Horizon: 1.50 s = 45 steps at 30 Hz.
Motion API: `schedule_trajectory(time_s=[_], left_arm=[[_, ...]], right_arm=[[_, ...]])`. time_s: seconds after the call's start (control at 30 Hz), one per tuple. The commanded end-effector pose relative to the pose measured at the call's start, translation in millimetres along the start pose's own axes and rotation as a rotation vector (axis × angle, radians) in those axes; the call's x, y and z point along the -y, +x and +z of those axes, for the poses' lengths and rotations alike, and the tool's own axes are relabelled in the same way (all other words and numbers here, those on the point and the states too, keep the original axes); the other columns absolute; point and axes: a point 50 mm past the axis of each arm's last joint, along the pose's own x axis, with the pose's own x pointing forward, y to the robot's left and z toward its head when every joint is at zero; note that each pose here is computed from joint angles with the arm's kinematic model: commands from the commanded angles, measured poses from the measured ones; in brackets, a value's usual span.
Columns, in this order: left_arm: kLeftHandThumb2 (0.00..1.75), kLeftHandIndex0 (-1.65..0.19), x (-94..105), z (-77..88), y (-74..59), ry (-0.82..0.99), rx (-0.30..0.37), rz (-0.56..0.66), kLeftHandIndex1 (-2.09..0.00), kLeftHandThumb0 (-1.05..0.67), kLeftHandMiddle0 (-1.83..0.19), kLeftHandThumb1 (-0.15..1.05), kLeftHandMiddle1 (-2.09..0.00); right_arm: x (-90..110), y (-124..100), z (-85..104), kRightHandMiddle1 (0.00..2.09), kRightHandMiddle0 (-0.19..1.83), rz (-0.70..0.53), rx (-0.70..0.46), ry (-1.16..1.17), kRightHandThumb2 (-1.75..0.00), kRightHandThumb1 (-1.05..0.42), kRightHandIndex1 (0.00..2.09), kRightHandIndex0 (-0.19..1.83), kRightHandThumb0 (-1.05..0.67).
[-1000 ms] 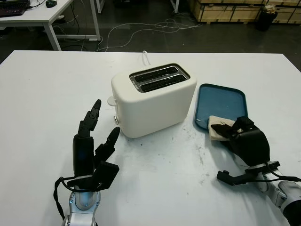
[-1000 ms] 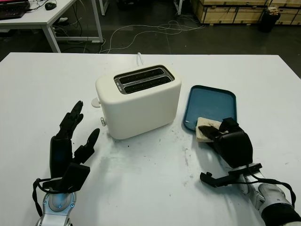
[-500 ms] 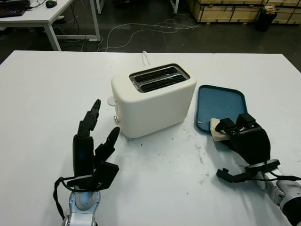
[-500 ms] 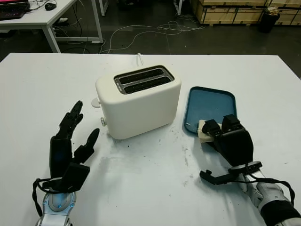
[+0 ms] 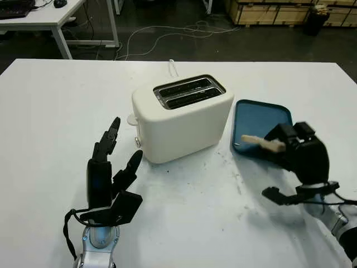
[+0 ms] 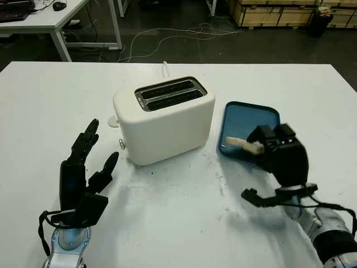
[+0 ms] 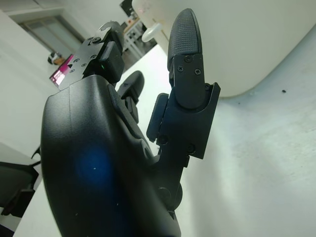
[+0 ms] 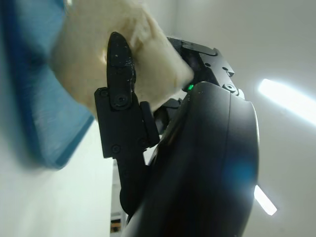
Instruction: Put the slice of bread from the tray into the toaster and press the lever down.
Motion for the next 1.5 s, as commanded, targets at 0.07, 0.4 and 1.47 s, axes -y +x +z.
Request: schedule_trajectory(time_s=[0.07,0.4,1.47], left_arm=[[0.39,-0.34,1.9,1.5,0.8,0.002,0.005,0.000,-0.01,-0.67,-0.11,0.92,-0.65],[0.38,-0.33,8.0,3.0,2.5,-0.014,-0.005,0.000,0.00,-0.66,-0.11,0.92,-0.64],[0.37,-0.34,1.2,-6.3,3.3,0.010,0.017,0.039,0.00,-0.65,-0.11,0.92,-0.64]], right_arm=[[25.1,20.9,-2.6,1.53,0.37,0.021,0.035,0.049,-0.42,-0.92,1.75,0.42,-0.44],[94.6,85.6,-9.5,1.69,0.23,0.296,0.045,0.205,-0.46,-0.92,1.75,0.41,-0.41],[137.4,222.5,73.7,1.75,0.52,0.502,0.187,0.885,-0.32,-0.92,1.75,0.76,-0.25]])
